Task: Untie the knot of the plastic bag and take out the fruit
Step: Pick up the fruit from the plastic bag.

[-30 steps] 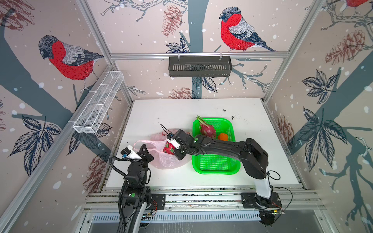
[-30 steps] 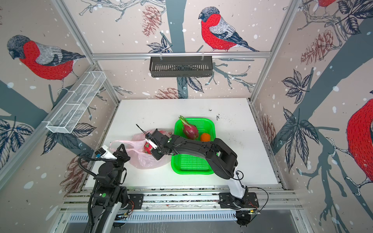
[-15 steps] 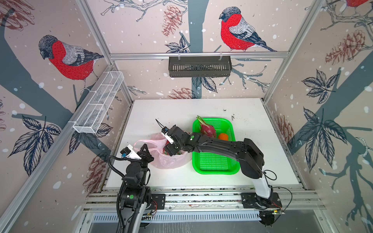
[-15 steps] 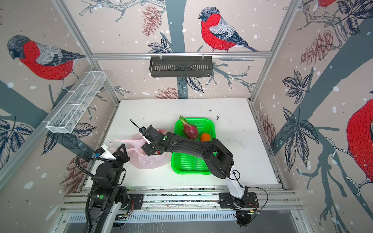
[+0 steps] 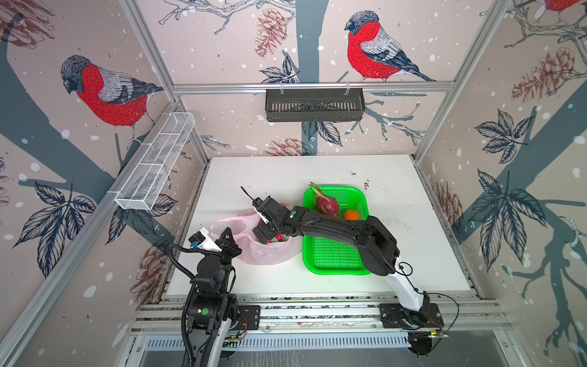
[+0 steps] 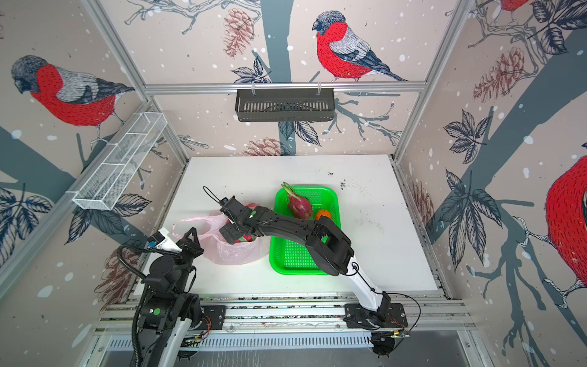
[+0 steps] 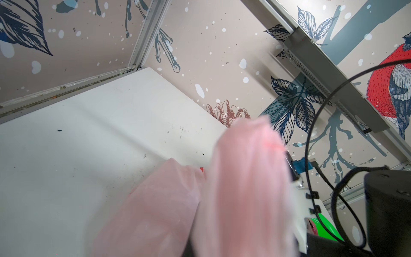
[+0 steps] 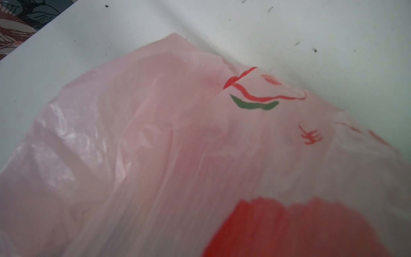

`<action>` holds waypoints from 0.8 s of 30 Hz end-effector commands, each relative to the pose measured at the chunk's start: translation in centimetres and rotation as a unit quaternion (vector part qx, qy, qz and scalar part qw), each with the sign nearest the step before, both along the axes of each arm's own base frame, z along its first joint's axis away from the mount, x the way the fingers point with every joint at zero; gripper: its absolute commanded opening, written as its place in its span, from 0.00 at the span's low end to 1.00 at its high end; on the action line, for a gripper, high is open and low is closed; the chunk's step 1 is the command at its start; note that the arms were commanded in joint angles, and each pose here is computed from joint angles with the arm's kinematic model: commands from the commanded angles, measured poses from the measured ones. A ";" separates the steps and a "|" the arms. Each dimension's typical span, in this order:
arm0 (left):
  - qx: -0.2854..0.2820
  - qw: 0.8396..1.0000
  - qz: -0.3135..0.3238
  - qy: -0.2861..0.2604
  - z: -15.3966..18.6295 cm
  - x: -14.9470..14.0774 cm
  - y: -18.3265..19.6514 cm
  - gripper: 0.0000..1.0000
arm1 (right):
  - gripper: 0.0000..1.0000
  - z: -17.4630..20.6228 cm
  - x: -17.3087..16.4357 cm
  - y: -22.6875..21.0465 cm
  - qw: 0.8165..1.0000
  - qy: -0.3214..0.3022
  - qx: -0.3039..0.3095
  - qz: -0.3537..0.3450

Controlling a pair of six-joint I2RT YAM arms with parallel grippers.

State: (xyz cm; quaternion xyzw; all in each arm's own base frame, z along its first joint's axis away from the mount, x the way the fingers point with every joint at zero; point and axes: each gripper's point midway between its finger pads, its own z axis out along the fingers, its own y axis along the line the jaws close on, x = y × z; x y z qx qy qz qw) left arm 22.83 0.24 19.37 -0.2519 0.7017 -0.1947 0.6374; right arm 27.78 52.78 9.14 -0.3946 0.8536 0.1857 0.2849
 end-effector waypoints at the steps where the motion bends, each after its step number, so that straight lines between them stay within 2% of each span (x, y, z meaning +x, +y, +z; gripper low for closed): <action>1: -0.010 1.000 -0.005 -0.004 0.3 0.0 -0.2 0.00 | 0.99 -0.6 0.7 0.2 1.000 0.012 0.008 -0.022; 14: -0.012 1.000 -0.007 0.005 -0.4 0.0 -0.3 0.00 | 0.99 -4.0 0.9 0.3 0.998 0.038 0.006 -0.043; 18: -0.011 1.000 -0.005 0.006 -0.5 0.0 -0.2 0.00 | 0.86 -4.3 1.0 0.1 0.998 0.039 0.005 -0.047; 24: -0.011 1.000 -0.003 0.006 -0.8 0.1 -0.1 0.00 | 0.53 -3.2 0.8 0.1 0.998 0.034 0.011 -0.045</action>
